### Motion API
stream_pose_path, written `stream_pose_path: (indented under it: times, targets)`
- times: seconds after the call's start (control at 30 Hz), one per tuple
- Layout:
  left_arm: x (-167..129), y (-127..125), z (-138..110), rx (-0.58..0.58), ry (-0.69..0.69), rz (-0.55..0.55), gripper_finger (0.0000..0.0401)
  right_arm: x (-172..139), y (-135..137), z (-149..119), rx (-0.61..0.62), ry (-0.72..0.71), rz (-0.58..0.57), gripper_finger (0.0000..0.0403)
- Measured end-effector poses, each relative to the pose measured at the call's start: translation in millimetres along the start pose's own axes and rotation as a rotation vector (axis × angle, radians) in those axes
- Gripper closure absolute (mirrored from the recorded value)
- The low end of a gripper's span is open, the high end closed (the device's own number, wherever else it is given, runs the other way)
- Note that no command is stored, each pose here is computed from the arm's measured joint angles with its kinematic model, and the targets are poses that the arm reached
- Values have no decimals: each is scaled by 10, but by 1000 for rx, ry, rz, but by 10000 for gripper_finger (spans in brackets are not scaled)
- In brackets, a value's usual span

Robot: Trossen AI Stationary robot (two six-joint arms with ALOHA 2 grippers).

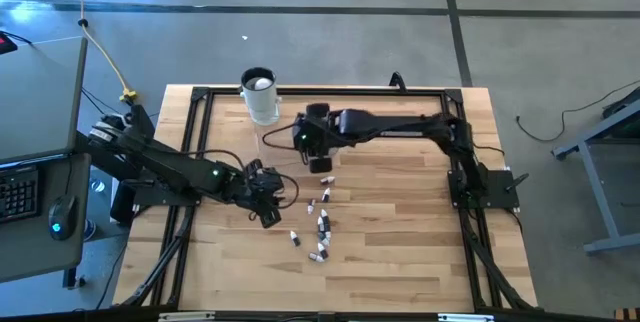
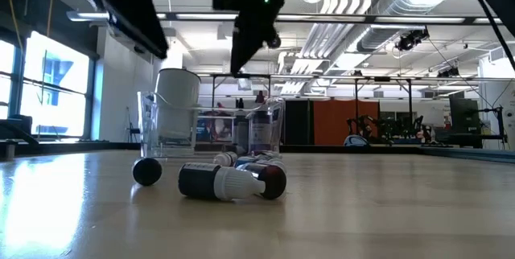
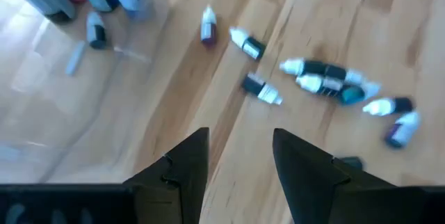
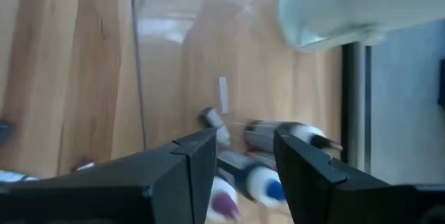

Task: Pick & Place food coloring
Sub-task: Put the small black food coloring bottle into the transparent bin

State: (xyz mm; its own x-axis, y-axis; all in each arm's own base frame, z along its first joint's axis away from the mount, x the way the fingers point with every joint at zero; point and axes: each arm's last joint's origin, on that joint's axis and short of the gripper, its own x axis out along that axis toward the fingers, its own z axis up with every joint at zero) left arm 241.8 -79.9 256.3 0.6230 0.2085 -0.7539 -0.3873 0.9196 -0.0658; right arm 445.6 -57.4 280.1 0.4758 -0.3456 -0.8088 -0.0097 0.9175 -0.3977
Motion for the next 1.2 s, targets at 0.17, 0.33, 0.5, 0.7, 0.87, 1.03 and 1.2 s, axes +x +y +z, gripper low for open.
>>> stream_pose_path:
  times: [0.17,0.33,0.5,0.7,0.87,1.03,1.2]
  targets:
    - [332,-104,-133,-8,30,-25,245,-676,-237,-41,59,-63,-121,265]
    - [631,-254,-259,183,170,-156,245,-1343,-413,-221,155,-120,-193,265]
    - [864,-444,-260,362,133,-343,245,-1845,-461,-450,213,-177,-67,265]
    - [938,-493,-310,468,157,-459,245,-2050,-396,-637,226,-160,161,265]
    - [1047,-509,-399,513,213,-493,245,-1852,-257,-755,216,-198,273,265]
    - [1183,-534,-464,543,231,-477,245,-1434,28,-1098,188,-244,393,265]
    - [1215,-540,-477,552,229,-472,246,-1001,342,-1546,235,-365,416,265]
